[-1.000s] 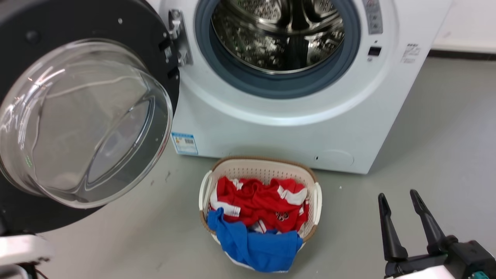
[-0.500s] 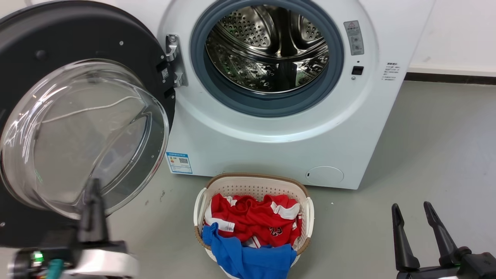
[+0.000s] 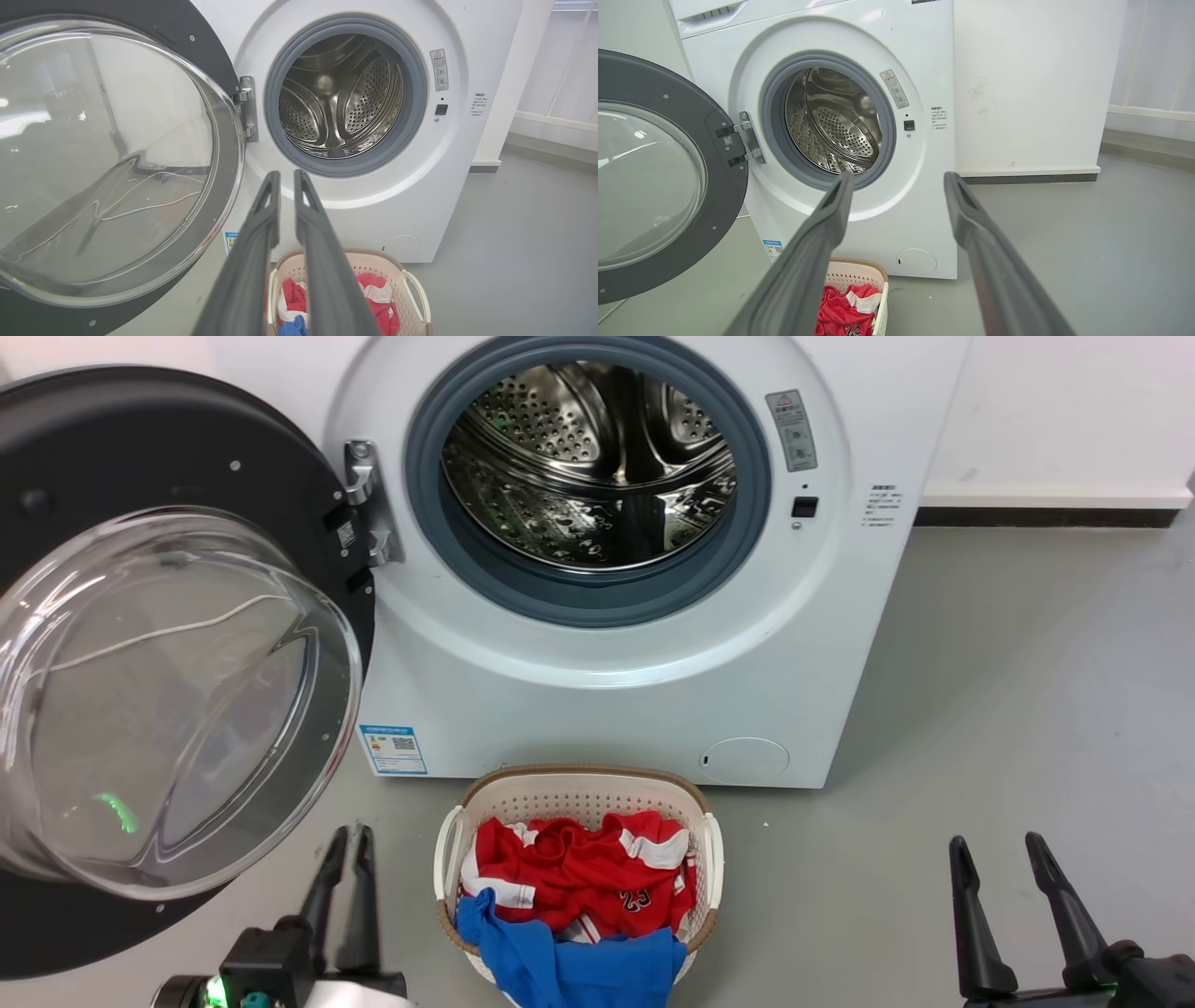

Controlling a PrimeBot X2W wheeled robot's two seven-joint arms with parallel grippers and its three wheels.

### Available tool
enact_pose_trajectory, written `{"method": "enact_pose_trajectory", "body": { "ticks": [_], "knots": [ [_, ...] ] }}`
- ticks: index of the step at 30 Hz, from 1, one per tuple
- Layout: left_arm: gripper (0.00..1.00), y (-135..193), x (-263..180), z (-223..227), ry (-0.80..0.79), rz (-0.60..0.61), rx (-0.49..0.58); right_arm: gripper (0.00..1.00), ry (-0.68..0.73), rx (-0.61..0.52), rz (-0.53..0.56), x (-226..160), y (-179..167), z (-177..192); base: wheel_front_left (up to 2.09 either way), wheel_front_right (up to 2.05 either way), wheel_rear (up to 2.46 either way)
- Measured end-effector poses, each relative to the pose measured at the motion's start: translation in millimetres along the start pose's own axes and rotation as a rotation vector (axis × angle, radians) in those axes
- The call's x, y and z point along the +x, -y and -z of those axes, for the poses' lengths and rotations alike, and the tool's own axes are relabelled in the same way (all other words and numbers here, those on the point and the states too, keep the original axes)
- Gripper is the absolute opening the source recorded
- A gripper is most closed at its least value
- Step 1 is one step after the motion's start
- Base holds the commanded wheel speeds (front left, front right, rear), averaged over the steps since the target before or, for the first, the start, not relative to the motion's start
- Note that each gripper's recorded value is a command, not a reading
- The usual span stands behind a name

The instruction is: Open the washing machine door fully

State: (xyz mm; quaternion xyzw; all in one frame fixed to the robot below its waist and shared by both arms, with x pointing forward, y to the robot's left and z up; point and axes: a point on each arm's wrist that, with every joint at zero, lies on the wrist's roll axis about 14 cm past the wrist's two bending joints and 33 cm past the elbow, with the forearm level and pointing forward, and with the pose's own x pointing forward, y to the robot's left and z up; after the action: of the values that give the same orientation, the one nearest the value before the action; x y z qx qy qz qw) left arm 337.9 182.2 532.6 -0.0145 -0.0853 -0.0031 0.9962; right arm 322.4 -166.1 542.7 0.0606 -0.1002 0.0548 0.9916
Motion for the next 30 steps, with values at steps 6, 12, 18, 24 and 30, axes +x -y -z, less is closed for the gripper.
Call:
{"method": "enact_pose_trajectory", "body": {
  "ticks": [6,12,18,24,30],
  "knots": [
    [1.0,3,-5,6,-0.021,-0.003,0.012,1.0,0.003,0.002,0.029,-6,8,-2,0.0,0.0,0.0],
    [1.0,1,-10,11,-0.037,-0.021,0.0,1.0,-0.007,0.013,0.037,-8,10,2,0.0,0.0,0.0],
    [1.0,-1,-12,13,-0.044,-0.03,-0.001,1.0,-0.017,0.014,0.036,-9,9,5,0.0,0.0,0.0],
    [1.0,-3,-13,14,-0.05,-0.037,0.001,1.0,-0.025,0.016,0.032,-10,8,7,0.0,0.0,0.0],
    [0.0,-4,-16,23,-0.078,-0.045,0.005,0.0,-0.048,0.019,0.033,-13,8,14,0.0,0.0,0.0]
  ]
}}
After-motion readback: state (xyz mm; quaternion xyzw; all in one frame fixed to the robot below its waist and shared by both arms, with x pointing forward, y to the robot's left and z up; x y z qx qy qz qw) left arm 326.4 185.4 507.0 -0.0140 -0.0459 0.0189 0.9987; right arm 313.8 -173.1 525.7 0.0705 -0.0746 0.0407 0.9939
